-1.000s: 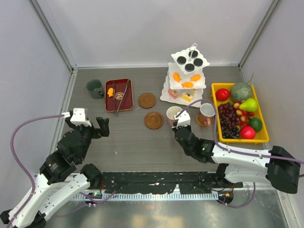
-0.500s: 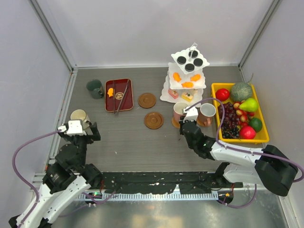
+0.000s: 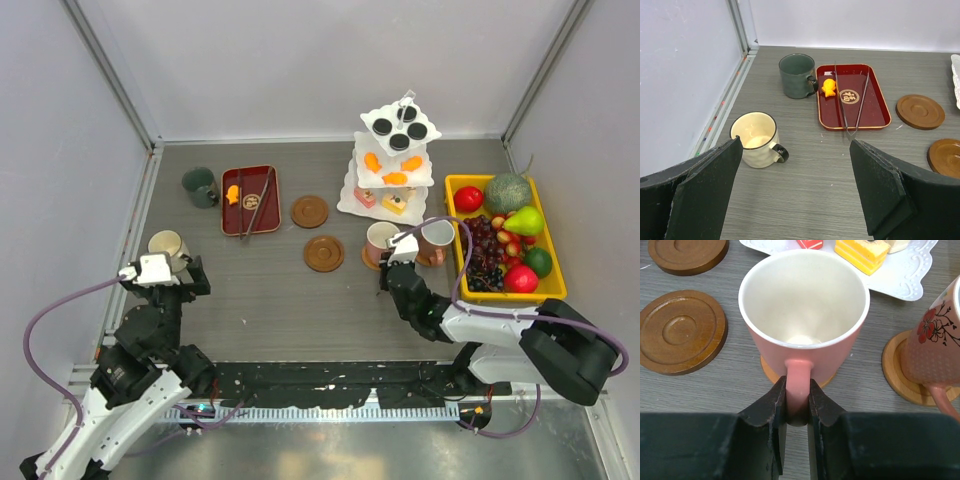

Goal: Serve the afternoon tea
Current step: Place the cup on the coaster.

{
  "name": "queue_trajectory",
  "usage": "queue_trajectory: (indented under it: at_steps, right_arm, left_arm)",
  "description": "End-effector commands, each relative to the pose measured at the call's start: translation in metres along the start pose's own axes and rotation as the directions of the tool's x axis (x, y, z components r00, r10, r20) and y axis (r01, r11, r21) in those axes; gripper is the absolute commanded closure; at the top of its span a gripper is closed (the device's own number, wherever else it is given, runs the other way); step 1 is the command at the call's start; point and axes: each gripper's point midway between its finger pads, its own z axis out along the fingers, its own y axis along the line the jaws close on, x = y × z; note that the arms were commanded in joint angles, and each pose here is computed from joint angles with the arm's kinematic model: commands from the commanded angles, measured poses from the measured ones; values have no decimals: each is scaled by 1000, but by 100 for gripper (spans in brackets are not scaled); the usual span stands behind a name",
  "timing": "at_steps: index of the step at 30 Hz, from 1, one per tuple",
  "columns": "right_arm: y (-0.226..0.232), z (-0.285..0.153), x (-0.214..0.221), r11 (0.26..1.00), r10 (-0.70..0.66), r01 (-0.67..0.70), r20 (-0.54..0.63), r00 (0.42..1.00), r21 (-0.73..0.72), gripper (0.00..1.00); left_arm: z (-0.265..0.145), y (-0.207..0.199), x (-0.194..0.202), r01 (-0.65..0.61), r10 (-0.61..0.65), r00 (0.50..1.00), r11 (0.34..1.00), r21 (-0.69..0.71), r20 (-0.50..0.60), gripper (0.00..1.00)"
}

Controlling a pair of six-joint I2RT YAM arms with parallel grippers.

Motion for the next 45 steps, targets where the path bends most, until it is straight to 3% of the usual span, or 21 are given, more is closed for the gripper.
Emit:
queue_trajectory:
  at_steps: [1,8,19,29,45]
  right_arm:
    - [12,3,-27,995,96,-90,109,989,-52,94]
    - [8,0,-19,995,96,-91,102,990,-52,87]
    - [1,0,-9,996,85,-83,83,993,-18,64]
    - [2,5,-14,999,41,-41,87,995,-6,74]
    - [2,10,-17,1000,11,-12,93,996,9,75]
  left_arm:
    - [1,5,-11,40,-38,998,999,-30,42,1]
    - [1,8,-10,21,-19,999,999,-40,48,1]
    - [1,6,-10,14,-12,999,999,-30,50,1]
    - [1,5,-11,13,-11,999,1000,-27,52,1]
    - [2,4,-10,8,-6,999,1000,-23,53,1]
